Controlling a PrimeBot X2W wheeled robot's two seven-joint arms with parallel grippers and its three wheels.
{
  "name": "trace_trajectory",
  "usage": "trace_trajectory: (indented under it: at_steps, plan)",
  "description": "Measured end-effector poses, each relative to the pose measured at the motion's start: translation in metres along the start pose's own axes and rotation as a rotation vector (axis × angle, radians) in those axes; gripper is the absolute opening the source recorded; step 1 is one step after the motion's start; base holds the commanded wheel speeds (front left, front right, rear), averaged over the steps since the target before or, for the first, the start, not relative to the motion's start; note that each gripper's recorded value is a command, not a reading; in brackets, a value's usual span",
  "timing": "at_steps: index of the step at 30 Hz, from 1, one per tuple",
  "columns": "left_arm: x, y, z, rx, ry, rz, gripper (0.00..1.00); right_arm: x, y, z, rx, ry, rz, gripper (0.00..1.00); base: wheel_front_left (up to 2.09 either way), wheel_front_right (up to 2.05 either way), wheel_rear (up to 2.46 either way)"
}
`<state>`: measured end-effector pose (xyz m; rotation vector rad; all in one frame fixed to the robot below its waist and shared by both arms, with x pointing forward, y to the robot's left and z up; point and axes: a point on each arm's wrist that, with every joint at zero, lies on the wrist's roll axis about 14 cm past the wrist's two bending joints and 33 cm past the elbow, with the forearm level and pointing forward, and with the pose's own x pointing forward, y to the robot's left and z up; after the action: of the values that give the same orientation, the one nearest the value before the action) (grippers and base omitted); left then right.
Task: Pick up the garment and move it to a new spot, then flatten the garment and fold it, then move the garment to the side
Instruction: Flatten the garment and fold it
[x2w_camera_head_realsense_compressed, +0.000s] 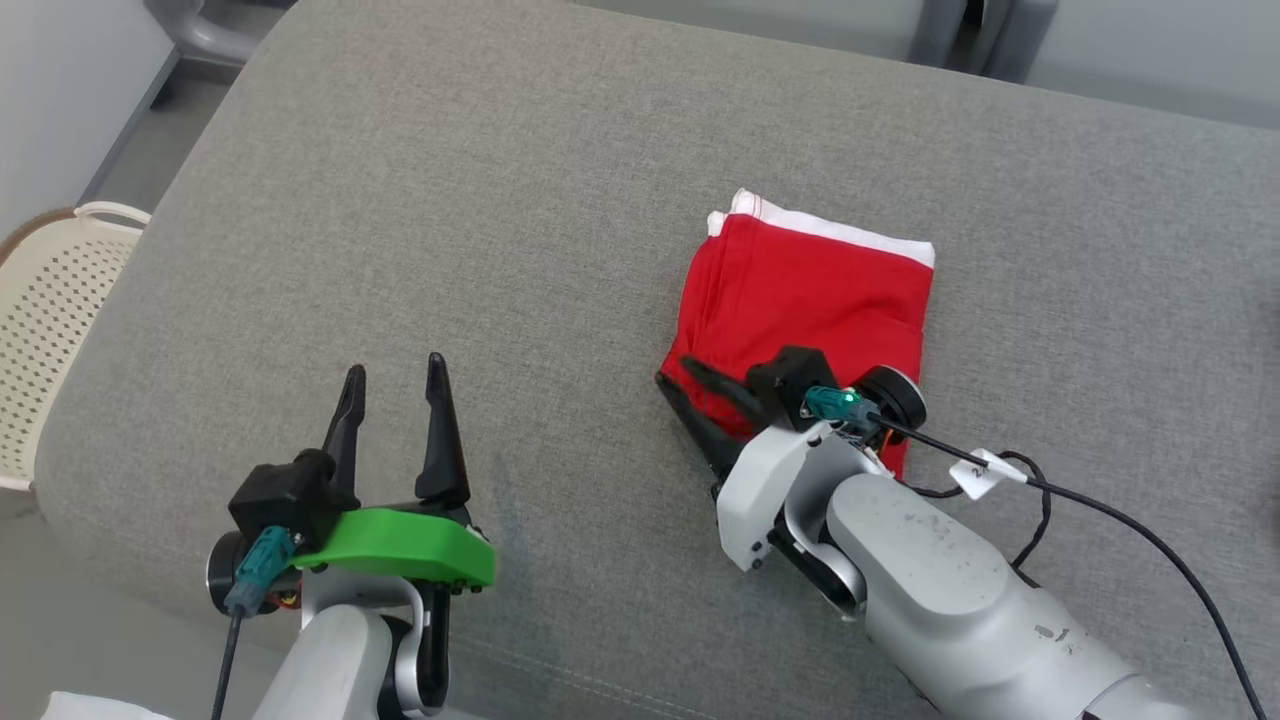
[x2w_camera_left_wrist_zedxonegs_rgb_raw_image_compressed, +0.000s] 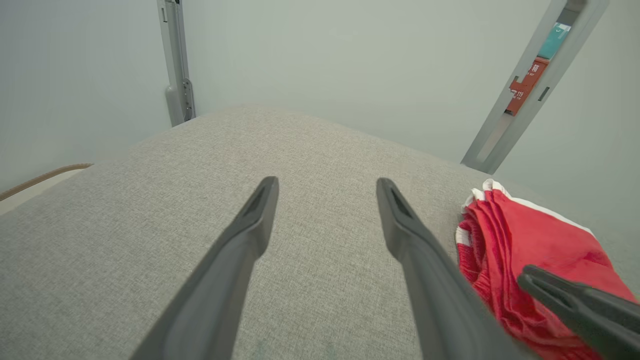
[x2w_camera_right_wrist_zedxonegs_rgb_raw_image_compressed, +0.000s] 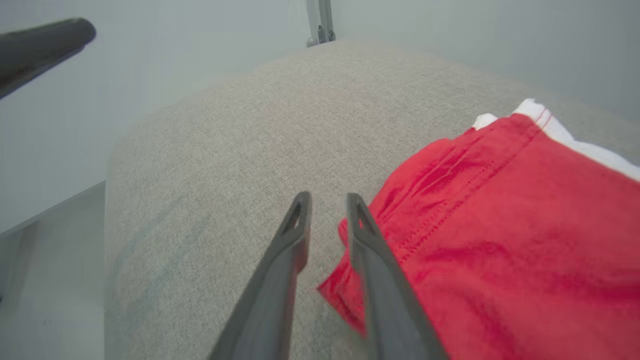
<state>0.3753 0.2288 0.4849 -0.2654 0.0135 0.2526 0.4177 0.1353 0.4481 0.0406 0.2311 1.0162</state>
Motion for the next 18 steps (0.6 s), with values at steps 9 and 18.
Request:
trace_trajectory:
  at_steps: [9,18]
  plan:
    - [0.002,-0.015,0.012,0.040,-0.037,-0.068,1.00,-0.033,-0.049,0.055,-0.024,-0.207,-0.197,1.00,0.00,0.00,0.00]
    - [0.001,-0.044,0.012,0.019,-0.034,-0.149,1.00,-0.119,-0.103,0.056,0.010,-0.302,-0.496,1.00,0.00,0.00,0.00]
